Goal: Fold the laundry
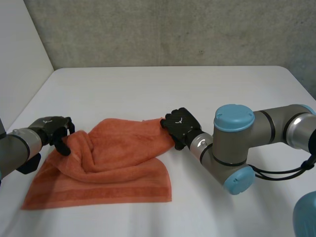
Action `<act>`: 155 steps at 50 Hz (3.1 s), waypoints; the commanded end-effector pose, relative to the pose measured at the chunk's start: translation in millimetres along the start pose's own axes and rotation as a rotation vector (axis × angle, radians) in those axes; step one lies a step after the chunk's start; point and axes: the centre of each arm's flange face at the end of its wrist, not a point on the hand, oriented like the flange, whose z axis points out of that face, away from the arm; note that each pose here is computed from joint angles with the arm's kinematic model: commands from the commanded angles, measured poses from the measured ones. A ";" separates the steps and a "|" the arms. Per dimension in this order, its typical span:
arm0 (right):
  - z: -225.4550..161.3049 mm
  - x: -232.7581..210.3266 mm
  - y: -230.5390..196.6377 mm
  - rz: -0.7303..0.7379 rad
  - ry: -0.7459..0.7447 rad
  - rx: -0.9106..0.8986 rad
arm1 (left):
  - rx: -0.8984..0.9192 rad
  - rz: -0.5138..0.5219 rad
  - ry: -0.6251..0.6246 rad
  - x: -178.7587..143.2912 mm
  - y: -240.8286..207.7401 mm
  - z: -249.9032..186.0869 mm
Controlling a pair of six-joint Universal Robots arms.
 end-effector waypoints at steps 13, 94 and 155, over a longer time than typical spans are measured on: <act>22.7 20.0 -2.8 -0.047 0.089 0.027 | 0.015 0.009 0.001 4.2 -3.6 -8.3; -27.5 84.2 5.9 0.302 0.073 -0.127 | 0.107 0.037 0.120 67.8 -12.1 -21.1; 23.3 93.9 38.4 0.274 0.124 -0.113 | 0.093 0.042 0.134 73.1 -7.1 -23.6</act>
